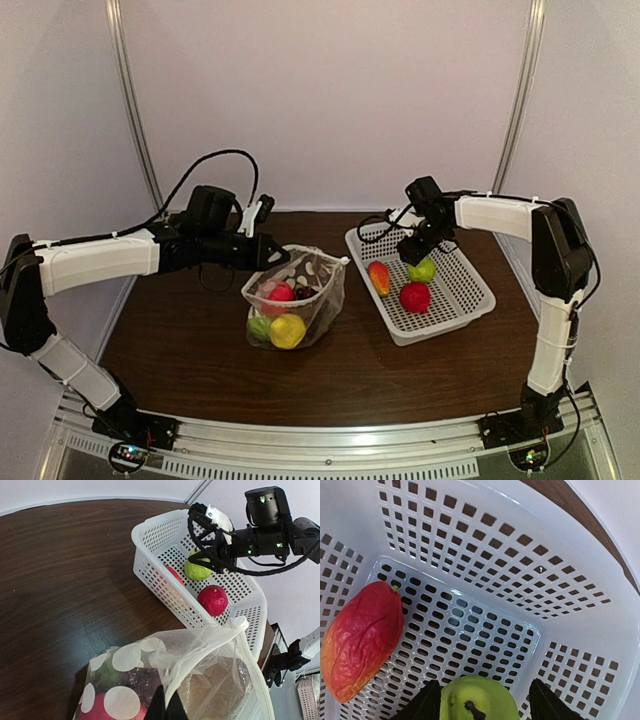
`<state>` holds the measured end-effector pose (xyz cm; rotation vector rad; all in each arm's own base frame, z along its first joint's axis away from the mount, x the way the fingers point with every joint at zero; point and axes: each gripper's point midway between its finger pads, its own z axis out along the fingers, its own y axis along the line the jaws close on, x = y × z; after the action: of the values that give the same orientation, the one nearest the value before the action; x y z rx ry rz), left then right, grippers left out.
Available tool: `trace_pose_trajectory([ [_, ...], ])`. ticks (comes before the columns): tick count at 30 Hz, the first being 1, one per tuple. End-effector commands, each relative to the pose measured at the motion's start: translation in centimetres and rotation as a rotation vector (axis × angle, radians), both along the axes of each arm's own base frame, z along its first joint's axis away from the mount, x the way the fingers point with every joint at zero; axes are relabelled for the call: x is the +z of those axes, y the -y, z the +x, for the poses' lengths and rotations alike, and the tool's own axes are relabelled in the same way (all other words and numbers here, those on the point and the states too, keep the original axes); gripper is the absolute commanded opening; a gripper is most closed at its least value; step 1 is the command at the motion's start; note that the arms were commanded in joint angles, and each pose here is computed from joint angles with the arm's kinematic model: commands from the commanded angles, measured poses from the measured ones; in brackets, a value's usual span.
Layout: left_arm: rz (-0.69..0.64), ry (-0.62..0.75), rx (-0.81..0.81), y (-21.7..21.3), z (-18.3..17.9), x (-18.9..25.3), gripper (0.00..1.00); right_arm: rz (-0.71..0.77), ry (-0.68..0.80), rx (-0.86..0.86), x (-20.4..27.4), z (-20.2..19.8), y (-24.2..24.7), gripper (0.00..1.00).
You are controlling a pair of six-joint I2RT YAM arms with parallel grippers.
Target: Open the zip-top bag and remove the fake food
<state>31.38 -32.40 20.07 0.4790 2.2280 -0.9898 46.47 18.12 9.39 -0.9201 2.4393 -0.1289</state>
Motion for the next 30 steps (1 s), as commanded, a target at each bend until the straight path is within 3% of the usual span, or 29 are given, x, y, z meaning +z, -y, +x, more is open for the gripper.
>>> trace_pose_trajectory([
  [1,-0.018,0.03,-0.003,-0.1,0.0,1.2,0.0,0.104,0.049,0.061,4.8,-0.6,-1.7,0.61],
  [6,-0.03,0.032,-0.017,0.3,0.0,1.1,0.0,0.238,0.105,0.236,11.1,-3.6,-6.5,0.54],
  [14,-0.057,0.033,-0.043,0.8,-0.2,1.8,0.0,0.348,0.16,0.63,17.4,-12.2,-16.7,0.46],
  [21,-0.068,0.03,-0.059,0.7,-0.8,2.0,0.0,0.37,0.092,0.884,17.2,-17.7,-23.2,0.39],
  [25,-0.077,0.015,-0.083,0.8,-1.4,1.9,0.0,0.369,-0.007,1.136,15.6,-22.6,-25.0,0.38],
  [30,-0.097,0.002,-0.122,1.1,-2.1,2.2,0.0,0.261,-0.046,1.278,12.7,-25.0,-26.3,0.31],
])
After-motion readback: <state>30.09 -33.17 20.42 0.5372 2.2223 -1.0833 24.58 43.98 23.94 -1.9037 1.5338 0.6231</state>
